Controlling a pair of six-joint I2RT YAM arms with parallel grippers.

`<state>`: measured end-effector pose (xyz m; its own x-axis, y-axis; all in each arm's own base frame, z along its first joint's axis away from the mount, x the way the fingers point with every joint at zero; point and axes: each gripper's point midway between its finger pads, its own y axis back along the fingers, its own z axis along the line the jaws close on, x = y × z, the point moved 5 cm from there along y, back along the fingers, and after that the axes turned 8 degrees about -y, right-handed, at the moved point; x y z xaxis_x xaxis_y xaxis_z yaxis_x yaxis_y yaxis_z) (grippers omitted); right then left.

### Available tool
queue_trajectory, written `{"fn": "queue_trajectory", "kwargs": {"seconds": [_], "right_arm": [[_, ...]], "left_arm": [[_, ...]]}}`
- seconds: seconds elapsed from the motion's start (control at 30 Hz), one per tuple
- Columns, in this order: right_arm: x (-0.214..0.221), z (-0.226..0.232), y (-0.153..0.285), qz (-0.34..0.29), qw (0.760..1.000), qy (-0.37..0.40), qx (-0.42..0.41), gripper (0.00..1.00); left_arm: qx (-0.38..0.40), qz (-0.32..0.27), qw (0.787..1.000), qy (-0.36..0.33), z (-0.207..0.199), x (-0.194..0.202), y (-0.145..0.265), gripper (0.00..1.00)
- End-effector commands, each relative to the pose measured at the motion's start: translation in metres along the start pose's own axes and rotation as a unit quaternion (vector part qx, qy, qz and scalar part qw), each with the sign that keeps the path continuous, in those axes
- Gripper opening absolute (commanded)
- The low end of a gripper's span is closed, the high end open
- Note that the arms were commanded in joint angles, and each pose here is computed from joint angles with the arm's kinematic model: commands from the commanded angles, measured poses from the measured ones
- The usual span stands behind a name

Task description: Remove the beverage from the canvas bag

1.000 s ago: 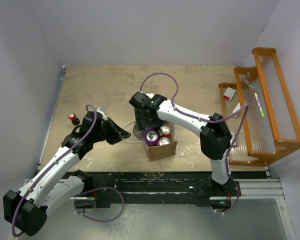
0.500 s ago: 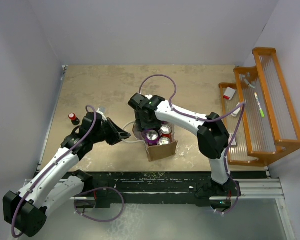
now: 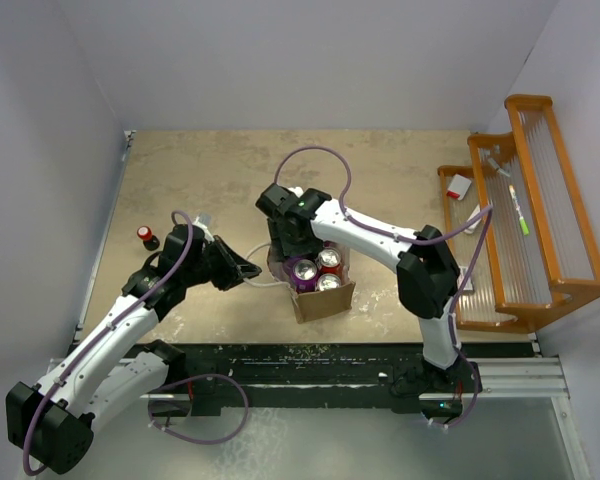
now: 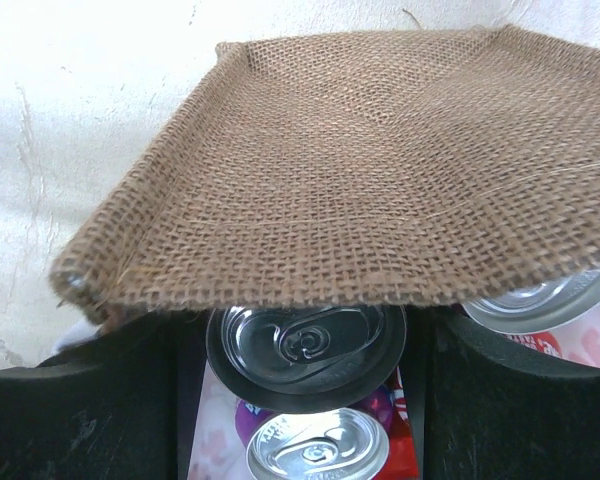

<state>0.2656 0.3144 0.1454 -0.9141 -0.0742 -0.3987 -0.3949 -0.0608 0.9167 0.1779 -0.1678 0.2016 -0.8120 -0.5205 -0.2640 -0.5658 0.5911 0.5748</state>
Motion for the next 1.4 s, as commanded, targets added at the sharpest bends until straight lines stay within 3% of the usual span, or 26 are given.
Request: {"fn": "queue_trajectory", "kwargs": {"seconds": [0.0,0.2,0.5,0.7,0.93,1.17,1.37], "right_arm": [[-0.039,0.002,0.062,-0.095,0.994,-0.008,-0.058,0.3],[-0.037,-0.001,0.082,-0.105,0.99,-0.001,-0.092,0.23],[-0.03,-0.003,0.107,-0.12,0.979,0.038,-0.163,0.06],[-0.033,-0.008,0.131,-0.159,0.965,0.043,-0.203,0.0],[-0.037,-0.013,0.16,-0.211,0.945,0.044,-0.246,0.0],[-0.055,-0.037,0.201,-0.306,0.923,0.03,-0.233,0.0],[-0.072,-0.079,0.224,-0.395,0.909,-0.014,-0.136,0.0]], "left_arm": [[0.014,-0.001,1.0,0.005,-0.006,0.0,0.003,0.0],[0.012,0.001,1.0,0.006,-0.005,0.0,0.003,0.0],[0.008,0.0,1.0,0.006,-0.005,0.0,0.004,0.0],[0.006,0.001,1.0,0.008,-0.004,0.001,0.004,0.0],[0.007,0.0,1.0,0.005,-0.003,0.002,0.006,0.0],[0.006,0.0,1.0,0.007,0.0,0.004,0.007,0.0],[0.005,0.001,1.0,0.009,0.001,0.004,0.007,0.0]]}}
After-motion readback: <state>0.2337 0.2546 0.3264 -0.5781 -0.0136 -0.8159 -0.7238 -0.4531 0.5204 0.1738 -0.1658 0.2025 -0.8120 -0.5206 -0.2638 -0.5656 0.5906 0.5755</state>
